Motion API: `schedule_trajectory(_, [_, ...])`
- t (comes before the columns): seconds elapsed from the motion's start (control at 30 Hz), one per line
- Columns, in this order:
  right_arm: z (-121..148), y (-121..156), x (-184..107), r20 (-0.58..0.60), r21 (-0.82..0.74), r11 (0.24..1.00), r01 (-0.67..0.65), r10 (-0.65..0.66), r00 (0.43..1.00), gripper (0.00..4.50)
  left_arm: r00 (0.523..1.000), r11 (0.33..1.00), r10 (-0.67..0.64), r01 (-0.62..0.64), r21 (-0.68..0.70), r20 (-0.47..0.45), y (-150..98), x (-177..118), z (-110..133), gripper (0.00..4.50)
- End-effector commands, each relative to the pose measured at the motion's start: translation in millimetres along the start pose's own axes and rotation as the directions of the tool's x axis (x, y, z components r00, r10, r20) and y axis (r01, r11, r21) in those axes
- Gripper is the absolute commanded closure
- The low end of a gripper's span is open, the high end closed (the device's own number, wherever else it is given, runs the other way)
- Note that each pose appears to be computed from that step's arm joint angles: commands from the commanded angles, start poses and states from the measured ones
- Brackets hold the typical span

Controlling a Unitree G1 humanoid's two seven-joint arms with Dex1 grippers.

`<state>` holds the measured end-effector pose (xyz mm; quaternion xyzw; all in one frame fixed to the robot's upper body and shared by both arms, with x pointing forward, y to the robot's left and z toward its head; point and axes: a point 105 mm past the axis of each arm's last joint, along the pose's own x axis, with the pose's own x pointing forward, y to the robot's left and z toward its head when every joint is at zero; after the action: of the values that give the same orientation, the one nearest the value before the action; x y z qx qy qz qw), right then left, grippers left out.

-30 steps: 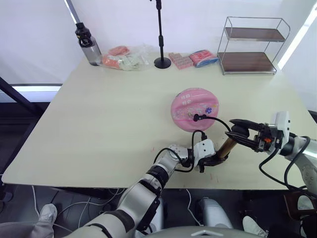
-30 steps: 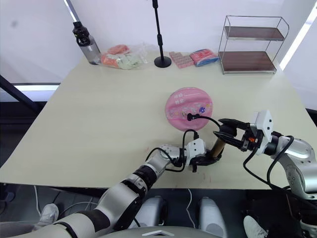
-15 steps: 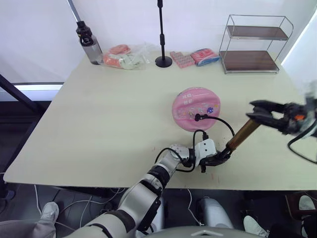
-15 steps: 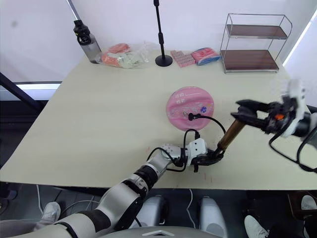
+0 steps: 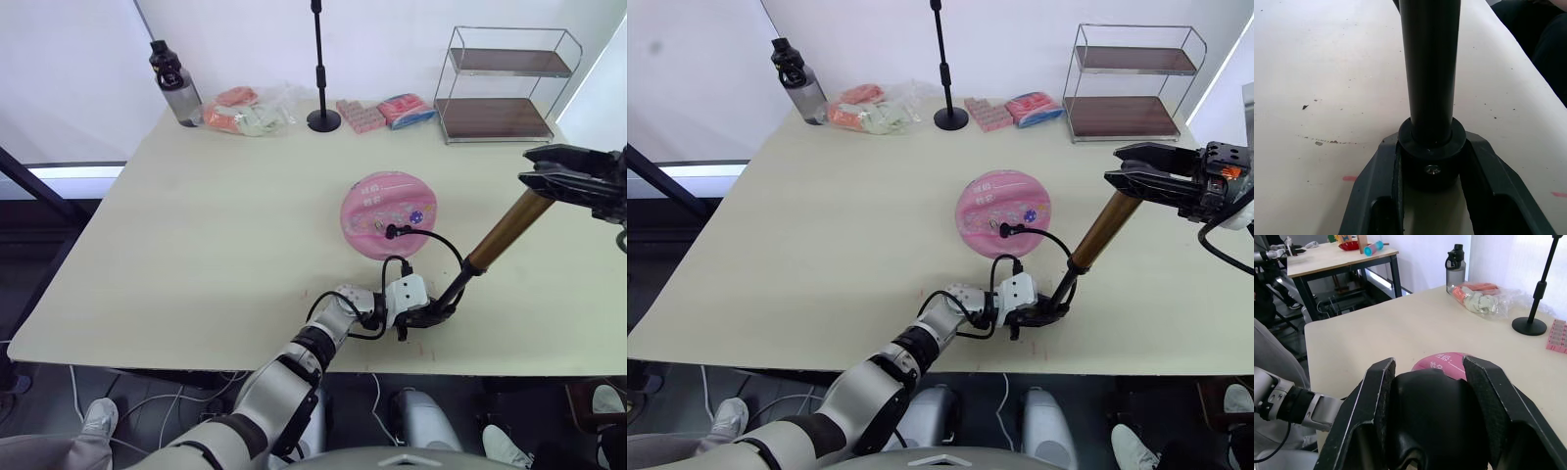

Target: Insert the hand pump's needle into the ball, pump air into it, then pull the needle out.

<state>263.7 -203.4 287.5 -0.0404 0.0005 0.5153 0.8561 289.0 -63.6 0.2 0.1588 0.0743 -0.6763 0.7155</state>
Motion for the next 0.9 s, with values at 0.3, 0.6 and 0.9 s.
schedule_trajectory(0.3, [-46, 2, 11, -0.046, -0.082, 0.997, 0.012, -0.016, 0.999, 2.75, 0.992, 0.996, -0.044, 0.034, -0.084, -0.119, -18, -7, -38, 3.42])
schedule_trajectory(0.6, [-143, 13, 27, -0.137, 0.008, 1.0, -0.009, 0.01, 0.991, 2.75, 0.992, 0.996, -0.041, 0.031, -0.085, -0.121, -18, -7, -39, 3.42])
schedule_trajectory(0.9, [-172, 15, 23, -0.141, -0.027, 0.999, 0.025, -0.028, 0.99, 2.75, 0.992, 0.996, -0.039, 0.028, -0.086, -0.123, -19, -7, -40, 3.42])
